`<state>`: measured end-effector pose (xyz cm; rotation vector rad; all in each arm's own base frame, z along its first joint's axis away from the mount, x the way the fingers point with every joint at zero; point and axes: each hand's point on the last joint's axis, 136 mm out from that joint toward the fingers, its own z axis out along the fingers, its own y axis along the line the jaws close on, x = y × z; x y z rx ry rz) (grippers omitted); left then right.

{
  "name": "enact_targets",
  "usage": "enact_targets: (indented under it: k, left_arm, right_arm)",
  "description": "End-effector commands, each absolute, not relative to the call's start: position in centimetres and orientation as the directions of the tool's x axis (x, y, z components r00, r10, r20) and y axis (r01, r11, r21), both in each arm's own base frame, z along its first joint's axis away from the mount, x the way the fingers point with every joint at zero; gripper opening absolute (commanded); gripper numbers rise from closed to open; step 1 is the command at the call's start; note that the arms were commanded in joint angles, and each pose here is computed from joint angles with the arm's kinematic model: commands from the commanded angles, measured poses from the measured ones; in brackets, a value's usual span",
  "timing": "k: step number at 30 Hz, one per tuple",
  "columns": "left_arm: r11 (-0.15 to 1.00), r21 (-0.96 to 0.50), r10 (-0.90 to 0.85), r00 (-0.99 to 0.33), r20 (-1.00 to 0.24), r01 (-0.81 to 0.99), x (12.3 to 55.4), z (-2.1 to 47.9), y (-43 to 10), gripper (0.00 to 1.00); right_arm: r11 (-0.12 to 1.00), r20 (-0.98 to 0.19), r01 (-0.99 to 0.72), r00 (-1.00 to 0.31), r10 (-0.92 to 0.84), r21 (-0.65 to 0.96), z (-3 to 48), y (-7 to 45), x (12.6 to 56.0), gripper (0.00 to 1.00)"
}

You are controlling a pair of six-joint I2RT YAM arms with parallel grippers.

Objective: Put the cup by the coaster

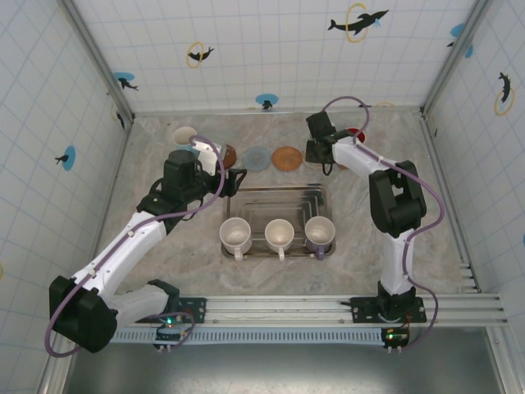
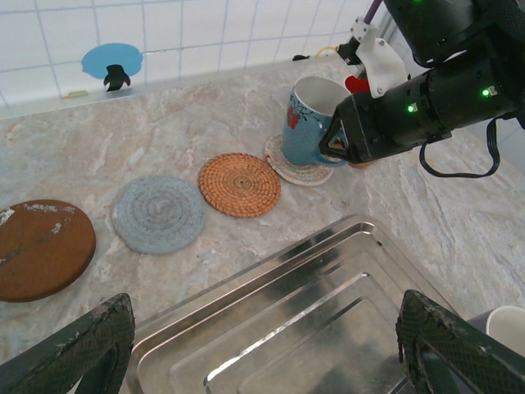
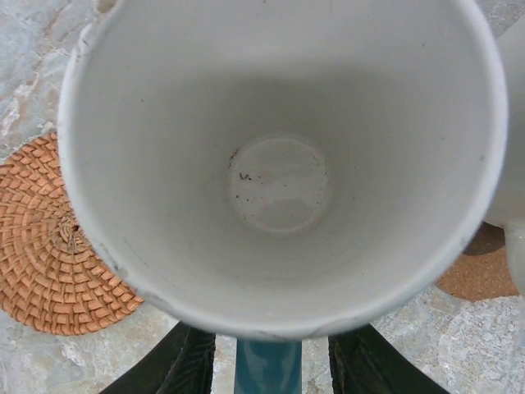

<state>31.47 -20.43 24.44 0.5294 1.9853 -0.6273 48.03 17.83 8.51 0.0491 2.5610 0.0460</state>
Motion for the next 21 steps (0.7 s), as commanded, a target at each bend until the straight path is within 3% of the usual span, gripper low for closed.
enact_targets:
  k: [1, 12, 21]
  left_arm:
    - [0.778, -0.19, 0.121, -0.44, -0.89, 0.598, 31.7, 24.7, -20.3, 0.84]
    - [0.785, -0.194, 0.115, -0.446, -0.888, 0.588, 32.0, 24.7, -20.2, 0.84]
    - [0.807, -0.225, 0.081, -0.481, -0.873, 0.546, 32.6, 24.7, -20.0, 0.83]
  right_arm:
    - [0.996, -0.589, 0.035, -0.805, 0.073, 0.076, 12.0, 17.4, 47.2, 0.41]
    - [0.989, -0.646, 0.05, -0.752, 0.13, 0.141, 14.8, 16.0, 43.9, 0.42]
    - [0.951, -0.696, 0.03, -0.675, 0.245, 0.306, 19.4, 16.5, 41.9, 0.45]
